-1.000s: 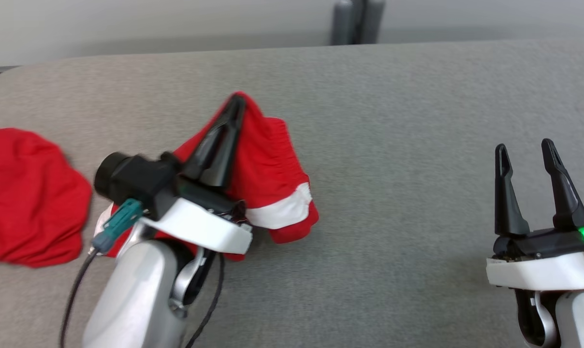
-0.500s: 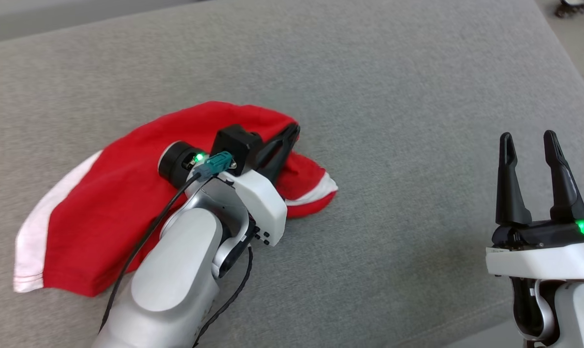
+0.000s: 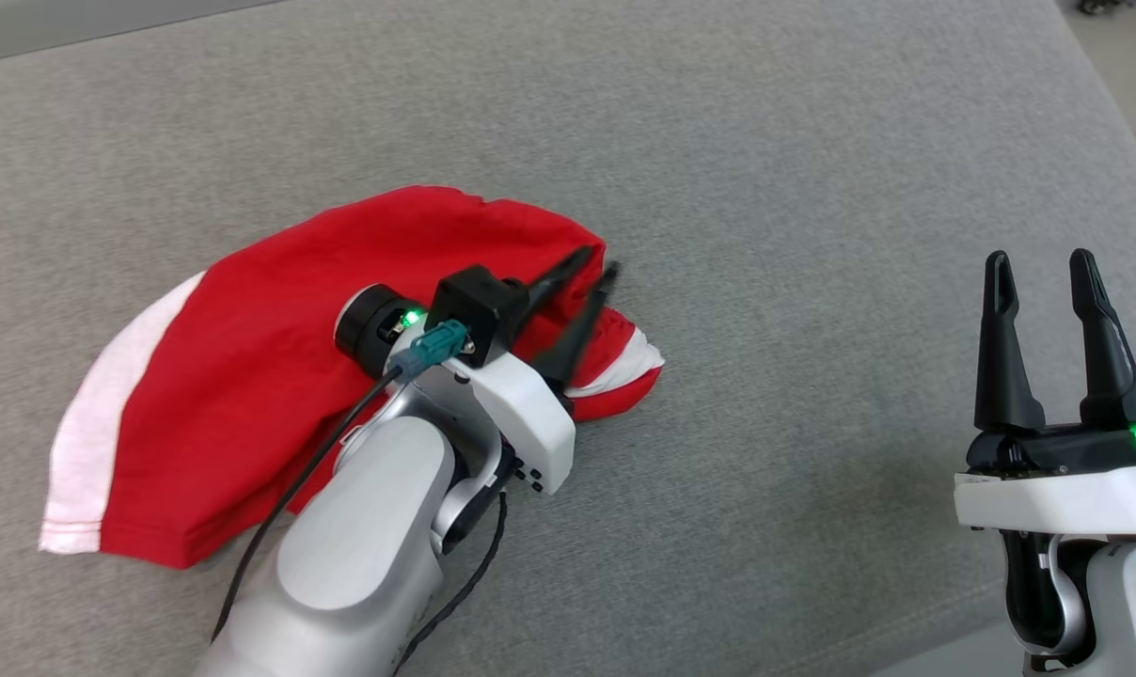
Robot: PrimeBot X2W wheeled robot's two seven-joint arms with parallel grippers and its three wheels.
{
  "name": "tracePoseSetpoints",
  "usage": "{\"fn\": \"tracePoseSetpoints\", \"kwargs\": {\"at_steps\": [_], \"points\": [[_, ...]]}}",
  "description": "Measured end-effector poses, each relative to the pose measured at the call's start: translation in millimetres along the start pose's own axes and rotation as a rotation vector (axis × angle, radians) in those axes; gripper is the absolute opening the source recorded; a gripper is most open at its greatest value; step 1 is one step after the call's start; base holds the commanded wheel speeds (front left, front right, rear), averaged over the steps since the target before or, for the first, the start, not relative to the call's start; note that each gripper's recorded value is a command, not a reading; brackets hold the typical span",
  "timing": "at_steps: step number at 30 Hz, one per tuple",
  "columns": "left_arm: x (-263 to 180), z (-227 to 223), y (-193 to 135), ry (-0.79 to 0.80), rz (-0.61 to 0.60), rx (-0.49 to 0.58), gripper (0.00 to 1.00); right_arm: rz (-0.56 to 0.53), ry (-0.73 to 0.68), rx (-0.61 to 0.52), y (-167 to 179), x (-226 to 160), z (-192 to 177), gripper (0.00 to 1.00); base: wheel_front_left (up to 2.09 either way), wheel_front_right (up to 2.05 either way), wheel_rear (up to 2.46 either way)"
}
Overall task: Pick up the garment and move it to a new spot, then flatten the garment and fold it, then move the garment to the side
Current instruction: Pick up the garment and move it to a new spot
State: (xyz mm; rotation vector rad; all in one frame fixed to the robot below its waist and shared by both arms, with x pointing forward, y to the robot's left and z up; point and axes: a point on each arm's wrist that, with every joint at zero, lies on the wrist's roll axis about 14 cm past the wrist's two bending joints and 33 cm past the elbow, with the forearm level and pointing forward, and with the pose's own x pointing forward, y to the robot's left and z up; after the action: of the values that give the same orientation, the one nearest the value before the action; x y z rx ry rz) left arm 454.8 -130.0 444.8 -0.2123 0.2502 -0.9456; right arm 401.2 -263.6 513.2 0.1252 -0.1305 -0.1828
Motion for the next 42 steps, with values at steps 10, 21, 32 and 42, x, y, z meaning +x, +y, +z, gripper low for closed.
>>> {"fn": "tracePoseSetpoints", "kwargs": {"at_steps": [10, 21, 32, 42], "points": [[-39, 44, 20, -0.193, 0.135, 0.007, 1.0, 0.075, -0.015, 0.001, 26, 9, 1, 1.0, 0.0, 0.0, 0.0], [-146, 54, 123, -0.275, 0.606, 0.012, 1.0, 0.159, -0.01, 0.008, 57, 13, -4, 1.0, 0.0, 0.0, 0.0], [-245, 51, 160, -0.303, 0.876, 0.031, 1.0, 0.206, 0.028, -0.001, 69, 6, -14, 1.0, 0.0, 0.0, 0.0], [-271, 57, 131, -0.331, 0.861, 0.091, 1.0, 0.233, 0.041, -0.025, 68, -14, -11, 1.0, 0.0, 0.0, 0.0]]}}
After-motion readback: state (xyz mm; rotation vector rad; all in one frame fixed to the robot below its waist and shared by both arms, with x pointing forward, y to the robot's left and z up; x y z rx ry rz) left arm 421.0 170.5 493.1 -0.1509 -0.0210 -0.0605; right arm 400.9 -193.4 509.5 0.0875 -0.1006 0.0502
